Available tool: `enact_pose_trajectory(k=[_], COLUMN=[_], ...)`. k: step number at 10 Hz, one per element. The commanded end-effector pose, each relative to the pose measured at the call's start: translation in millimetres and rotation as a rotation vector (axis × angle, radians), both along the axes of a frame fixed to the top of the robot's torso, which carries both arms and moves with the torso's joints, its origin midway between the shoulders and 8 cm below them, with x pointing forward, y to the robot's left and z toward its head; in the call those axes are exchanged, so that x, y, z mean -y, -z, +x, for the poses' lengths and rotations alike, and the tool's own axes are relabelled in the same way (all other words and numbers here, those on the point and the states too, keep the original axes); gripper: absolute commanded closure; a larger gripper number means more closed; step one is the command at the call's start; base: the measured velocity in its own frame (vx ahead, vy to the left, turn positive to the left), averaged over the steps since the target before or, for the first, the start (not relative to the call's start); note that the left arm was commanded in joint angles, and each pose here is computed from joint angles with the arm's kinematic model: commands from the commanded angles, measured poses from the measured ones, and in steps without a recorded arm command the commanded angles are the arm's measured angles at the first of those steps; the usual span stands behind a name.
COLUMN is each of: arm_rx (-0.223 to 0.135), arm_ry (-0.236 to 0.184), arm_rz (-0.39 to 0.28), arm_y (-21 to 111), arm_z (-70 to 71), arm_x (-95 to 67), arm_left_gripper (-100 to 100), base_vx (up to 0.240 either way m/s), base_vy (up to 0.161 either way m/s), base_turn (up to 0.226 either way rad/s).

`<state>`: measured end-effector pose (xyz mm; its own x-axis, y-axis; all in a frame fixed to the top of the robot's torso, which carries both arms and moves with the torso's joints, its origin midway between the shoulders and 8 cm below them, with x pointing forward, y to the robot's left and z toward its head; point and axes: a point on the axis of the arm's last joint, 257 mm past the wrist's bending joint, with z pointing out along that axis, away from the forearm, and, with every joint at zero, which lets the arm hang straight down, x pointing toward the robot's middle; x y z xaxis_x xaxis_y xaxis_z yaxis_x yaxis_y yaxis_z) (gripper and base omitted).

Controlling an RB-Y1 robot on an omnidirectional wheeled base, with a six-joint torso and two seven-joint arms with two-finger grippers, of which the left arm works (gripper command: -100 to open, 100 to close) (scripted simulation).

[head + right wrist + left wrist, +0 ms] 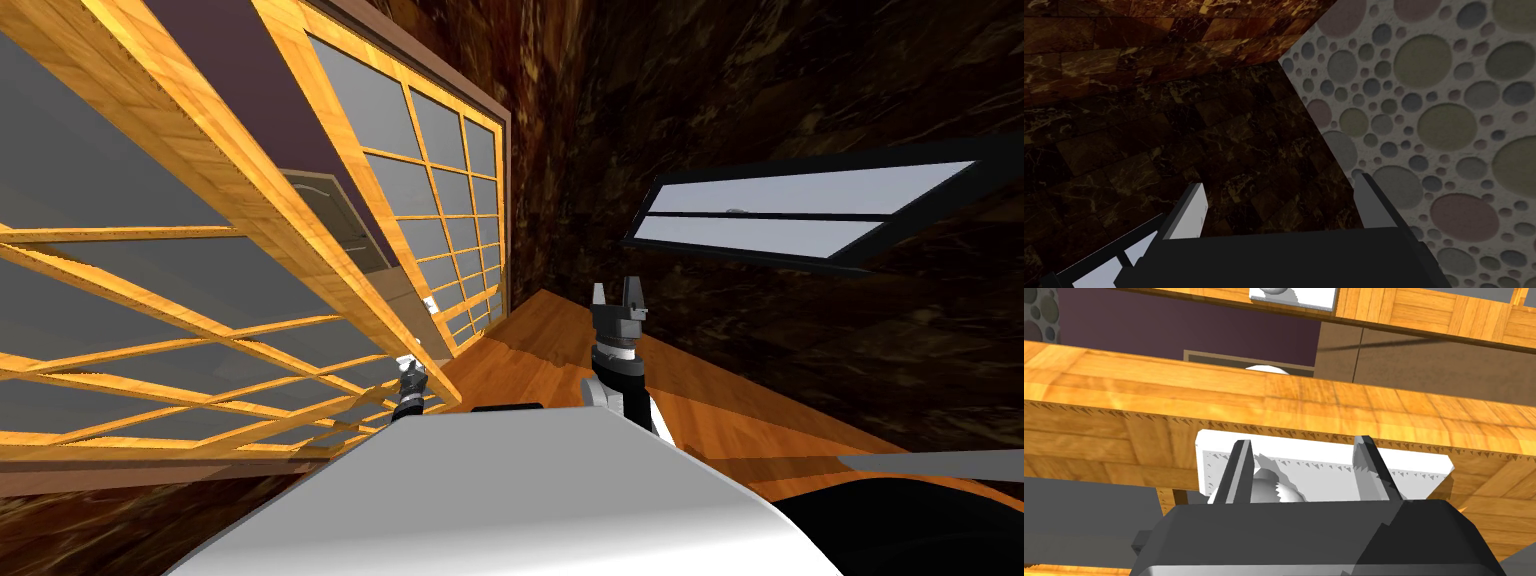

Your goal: Pull the door open

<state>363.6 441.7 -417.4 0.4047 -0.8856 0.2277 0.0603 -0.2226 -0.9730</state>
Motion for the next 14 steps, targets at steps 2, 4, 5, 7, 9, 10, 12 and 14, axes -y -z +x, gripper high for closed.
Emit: enact_pose_trajectory(k=[2, 4, 5, 7, 9, 10, 12, 14], arm_rx=[0.048, 0.084, 0.087, 0.129, 0.155, 0.172, 0.201, 0.227], arm_ry=[-0.018, -0.021, -0.021, -0.024, -0.025, -0.026, -0.028, -0.029], arm_rz=[-0.063, -0.132, -0.139, -0.222, -0.276, -0.310, -0.369, -0.422], arm_y=[-6.7, -7.7, -7.7, -8.9, -9.5, -10.1, -10.7, -11.3], arm_z=[1.7, 6.2, 6.2, 11.4, 14.2, 17.0, 19.9, 22.9], arm_x=[-7.9, -4.4, -4.4, -0.4, 1.7, 4.0, 6.3, 8.7], arm_left_gripper=[-100, -100, -100, -100, -100, -100, -100, -100], base_vx=[-0.080, -0.089, -0.055, -0.076, -0.051, -0.068, -0.055, -0.081], base_vy=[0.013, 0.031, 0.008, 0.019, 0.023, 0.030, 0.029, 0.017], base_turn=[-0.048, -0.058, -0.019, -0.045, -0.033, -0.071, -0.046, -0.051])
